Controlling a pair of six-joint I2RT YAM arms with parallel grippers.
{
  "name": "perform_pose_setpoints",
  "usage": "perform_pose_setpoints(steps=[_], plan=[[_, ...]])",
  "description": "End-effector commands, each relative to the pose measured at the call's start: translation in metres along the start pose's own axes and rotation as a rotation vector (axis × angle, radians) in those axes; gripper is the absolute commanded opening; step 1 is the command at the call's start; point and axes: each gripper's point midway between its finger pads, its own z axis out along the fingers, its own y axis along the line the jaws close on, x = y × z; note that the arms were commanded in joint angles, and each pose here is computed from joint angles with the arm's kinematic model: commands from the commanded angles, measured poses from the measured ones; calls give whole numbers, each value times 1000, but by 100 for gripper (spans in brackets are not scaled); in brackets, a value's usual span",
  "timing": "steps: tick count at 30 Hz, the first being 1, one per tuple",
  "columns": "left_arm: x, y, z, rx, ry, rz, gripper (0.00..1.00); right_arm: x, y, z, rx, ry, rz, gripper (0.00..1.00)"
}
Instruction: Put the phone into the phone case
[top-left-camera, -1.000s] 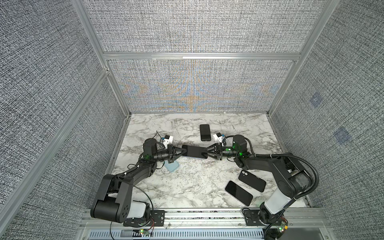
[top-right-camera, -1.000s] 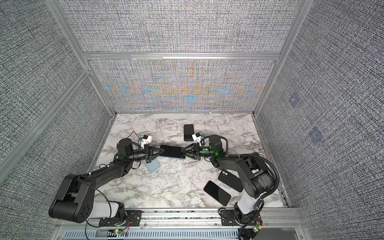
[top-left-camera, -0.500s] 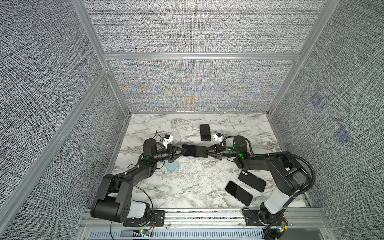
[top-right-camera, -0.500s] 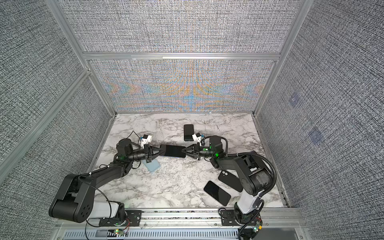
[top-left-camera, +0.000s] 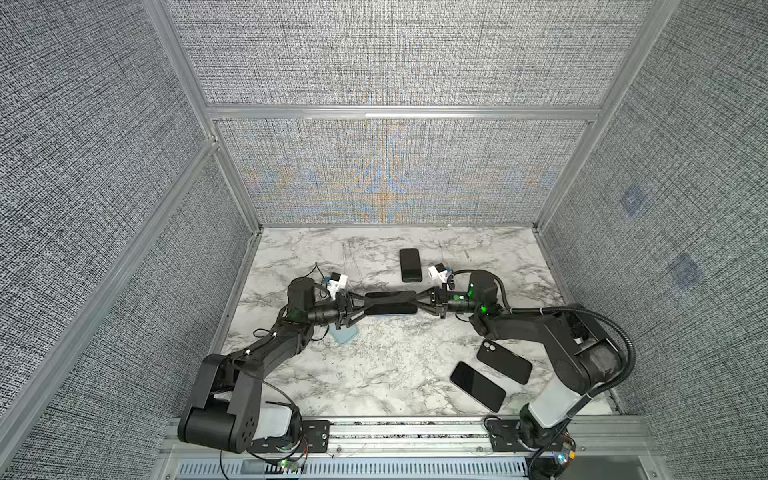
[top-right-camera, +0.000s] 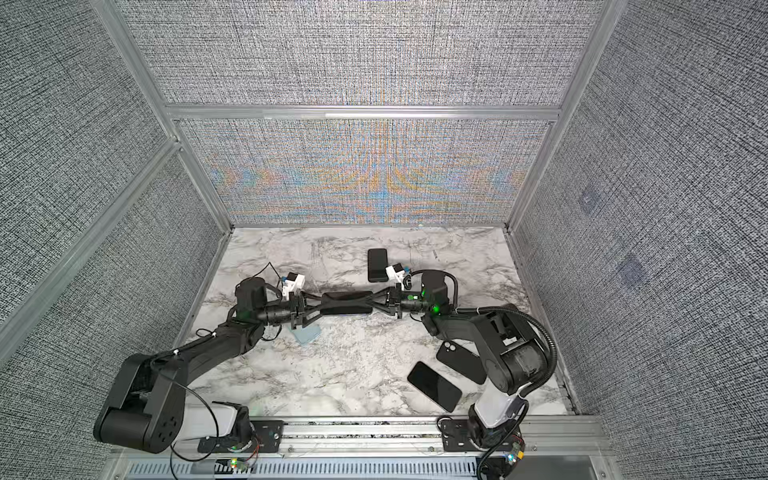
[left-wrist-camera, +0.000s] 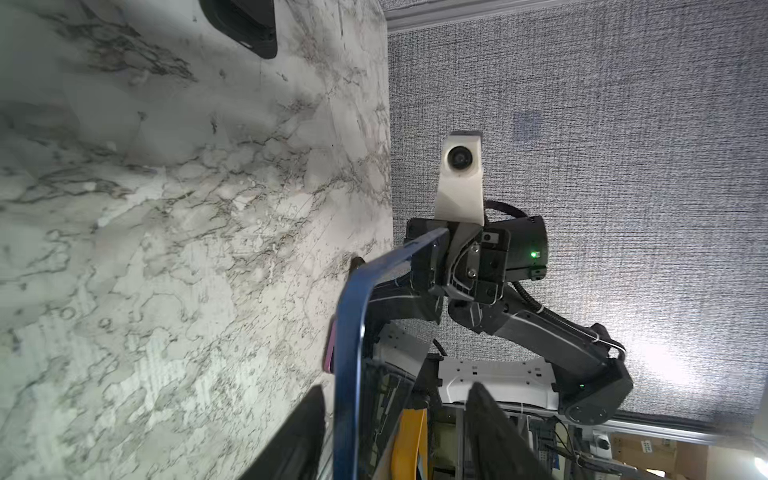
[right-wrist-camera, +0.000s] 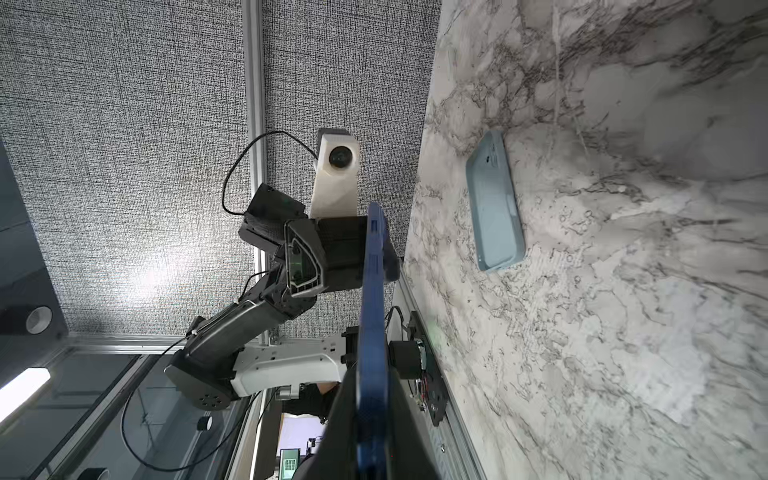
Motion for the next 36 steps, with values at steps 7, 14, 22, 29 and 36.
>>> perform_pose_setpoints(steps=[7, 14, 22, 29, 36], plan=[[-13, 77, -32, -499, -54, -83, 78, -3, -3, -7, 13, -10, -44, 10], [-58, 110, -75, -703, -178, -138, 86, 0, -12, -11, 84, -4, -69, 10], [-108, 131, -97, -865, -222, -106, 88, 12, -21, -15, 266, 35, -174, 10], [-132, 154, -94, -901, -207, -139, 88, 21, -21, -3, 276, 66, -196, 10], [-128, 171, -90, -912, -176, -164, 88, 25, -24, 3, 267, 82, -197, 10]])
